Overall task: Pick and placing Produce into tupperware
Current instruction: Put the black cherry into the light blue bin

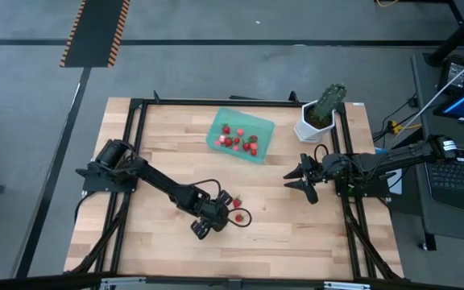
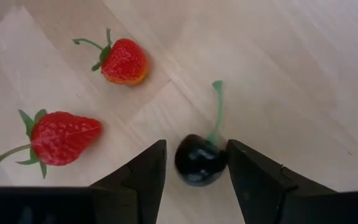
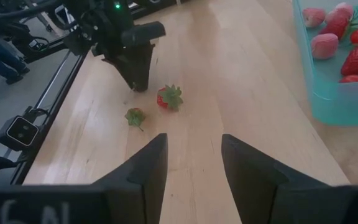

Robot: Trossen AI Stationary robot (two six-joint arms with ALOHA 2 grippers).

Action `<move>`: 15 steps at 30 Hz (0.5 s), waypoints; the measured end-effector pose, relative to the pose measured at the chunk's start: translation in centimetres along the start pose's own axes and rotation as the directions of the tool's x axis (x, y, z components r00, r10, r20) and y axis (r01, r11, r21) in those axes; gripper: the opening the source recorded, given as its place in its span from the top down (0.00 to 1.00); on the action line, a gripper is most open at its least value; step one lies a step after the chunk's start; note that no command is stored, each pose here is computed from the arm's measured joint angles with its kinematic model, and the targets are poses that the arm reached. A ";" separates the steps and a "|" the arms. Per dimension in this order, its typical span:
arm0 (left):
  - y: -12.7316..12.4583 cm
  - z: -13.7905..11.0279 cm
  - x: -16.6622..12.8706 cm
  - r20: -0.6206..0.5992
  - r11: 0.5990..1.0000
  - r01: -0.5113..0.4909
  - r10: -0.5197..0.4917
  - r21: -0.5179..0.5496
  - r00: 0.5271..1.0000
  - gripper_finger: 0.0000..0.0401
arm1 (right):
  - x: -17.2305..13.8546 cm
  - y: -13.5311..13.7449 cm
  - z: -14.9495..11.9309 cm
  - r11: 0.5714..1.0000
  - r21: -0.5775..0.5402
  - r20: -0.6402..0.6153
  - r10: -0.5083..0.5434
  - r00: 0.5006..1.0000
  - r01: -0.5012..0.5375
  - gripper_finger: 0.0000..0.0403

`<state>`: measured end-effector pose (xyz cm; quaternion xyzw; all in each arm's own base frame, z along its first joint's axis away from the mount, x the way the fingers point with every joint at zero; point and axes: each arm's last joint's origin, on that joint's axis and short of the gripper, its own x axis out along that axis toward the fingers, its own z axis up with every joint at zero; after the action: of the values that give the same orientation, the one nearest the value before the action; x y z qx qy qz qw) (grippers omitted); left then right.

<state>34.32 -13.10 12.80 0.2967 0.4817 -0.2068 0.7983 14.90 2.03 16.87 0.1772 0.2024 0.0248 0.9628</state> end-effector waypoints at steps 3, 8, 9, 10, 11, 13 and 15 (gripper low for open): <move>0.0 0.0 0.1 0.000 1.000 -0.005 0.005 0.000 1.000 0.58 | 0.0 0.0 0.0 1.000 0.001 -0.005 -0.002 1.000 0.002 0.62; 0.0 0.0 0.1 -0.003 1.000 -0.006 0.006 -0.004 1.000 0.59 | 0.0 0.0 -0.1 1.000 0.001 -0.006 -0.002 1.000 0.002 0.62; 0.0 -0.1 0.1 -0.005 1.000 -0.006 0.006 -0.007 1.000 0.59 | 0.0 0.0 0.0 1.000 0.001 -0.006 -0.002 1.000 0.002 0.62; 0.0 -0.1 0.1 -0.007 1.000 -0.004 0.004 -0.007 1.000 0.60 | 0.0 0.0 -0.1 1.000 0.001 -0.006 -0.003 1.000 0.003 0.62; -0.1 -0.1 0.1 -0.008 1.000 -0.002 0.002 -0.008 1.000 0.61 | 0.0 0.0 -0.1 1.000 0.001 -0.006 -0.003 1.000 0.003 0.62; -0.1 -0.1 0.1 -0.007 1.000 0.006 -0.006 -0.030 1.000 0.64 | 0.0 0.0 -0.1 1.000 0.001 -0.007 -0.003 1.000 0.003 0.62; -0.1 -0.2 0.2 -0.008 0.998 0.017 -0.017 -0.065 1.000 0.68 | 0.0 0.0 -0.1 1.000 0.001 -0.006 -0.003 1.000 0.003 0.62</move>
<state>34.25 -13.02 12.55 0.2676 0.4941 -0.1966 0.8035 14.88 2.02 16.82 0.1773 0.2057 0.0238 0.9621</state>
